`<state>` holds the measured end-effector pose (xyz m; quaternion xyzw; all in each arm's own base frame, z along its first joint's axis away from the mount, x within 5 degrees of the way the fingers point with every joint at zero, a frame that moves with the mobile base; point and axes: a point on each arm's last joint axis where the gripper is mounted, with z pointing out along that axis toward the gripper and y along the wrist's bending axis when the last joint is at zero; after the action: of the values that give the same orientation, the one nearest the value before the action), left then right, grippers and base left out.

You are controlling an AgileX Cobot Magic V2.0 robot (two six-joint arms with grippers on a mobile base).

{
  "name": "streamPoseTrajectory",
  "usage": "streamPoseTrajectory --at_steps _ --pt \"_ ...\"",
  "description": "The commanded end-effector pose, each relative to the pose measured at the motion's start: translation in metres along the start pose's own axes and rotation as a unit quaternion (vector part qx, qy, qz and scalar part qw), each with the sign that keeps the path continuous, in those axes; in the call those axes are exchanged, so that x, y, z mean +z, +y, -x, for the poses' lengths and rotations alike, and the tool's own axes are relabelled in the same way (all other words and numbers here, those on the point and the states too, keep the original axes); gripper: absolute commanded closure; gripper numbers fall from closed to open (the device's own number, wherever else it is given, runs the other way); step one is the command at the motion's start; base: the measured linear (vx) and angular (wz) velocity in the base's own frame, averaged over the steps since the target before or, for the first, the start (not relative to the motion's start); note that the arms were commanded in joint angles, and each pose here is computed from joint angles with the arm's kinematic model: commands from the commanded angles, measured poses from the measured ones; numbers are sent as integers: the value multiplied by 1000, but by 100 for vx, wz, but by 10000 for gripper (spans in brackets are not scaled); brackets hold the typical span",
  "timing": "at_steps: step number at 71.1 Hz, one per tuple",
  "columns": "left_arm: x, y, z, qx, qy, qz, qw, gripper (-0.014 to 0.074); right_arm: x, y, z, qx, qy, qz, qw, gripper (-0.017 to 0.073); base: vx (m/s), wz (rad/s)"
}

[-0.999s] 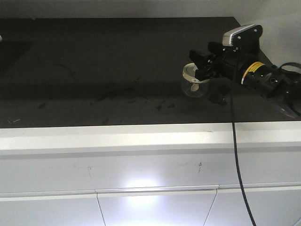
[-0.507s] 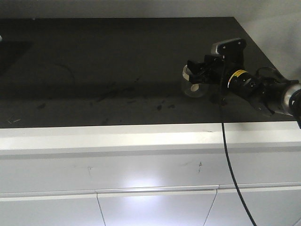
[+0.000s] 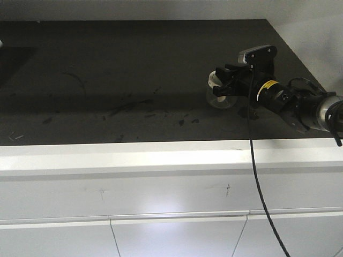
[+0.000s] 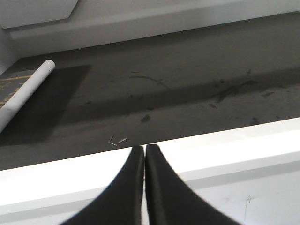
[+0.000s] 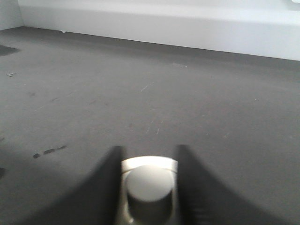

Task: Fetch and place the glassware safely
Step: 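Lower the open right gripper around the white jar lid and close, then lift the jar and pull it out of the hood toward the robot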

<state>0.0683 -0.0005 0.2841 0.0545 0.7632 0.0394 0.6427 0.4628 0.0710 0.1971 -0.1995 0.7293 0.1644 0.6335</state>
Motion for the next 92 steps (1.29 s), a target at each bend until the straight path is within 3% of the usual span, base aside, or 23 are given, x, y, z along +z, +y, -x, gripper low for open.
streamPoseTrajectory --at_steps 1,15,25,50,76,92 --pt "-1 1 14 -2 -43 1 999 601 -6 0 33 -21 -48 1 999 575 0 0" --pt "-1 1 14 -2 -43 1 999 601 -8 0 38 -24 -53 1 998 567 0 0" --pt "-1 1 14 -2 -43 1 999 601 -20 6 51 -46 -47 5 998 564 0 0" --pt "-1 1 14 -2 -43 1 999 601 -89 38 81 -55 -60 7 997 563 0 0" --pt "-1 1 14 -2 -43 1 999 601 -185 90 104 -74 -119 26 990 563 0 0" --pt "-1 1 14 -2 -43 1 999 601 -204 144 105 -76 -126 100 984 563 0 0"
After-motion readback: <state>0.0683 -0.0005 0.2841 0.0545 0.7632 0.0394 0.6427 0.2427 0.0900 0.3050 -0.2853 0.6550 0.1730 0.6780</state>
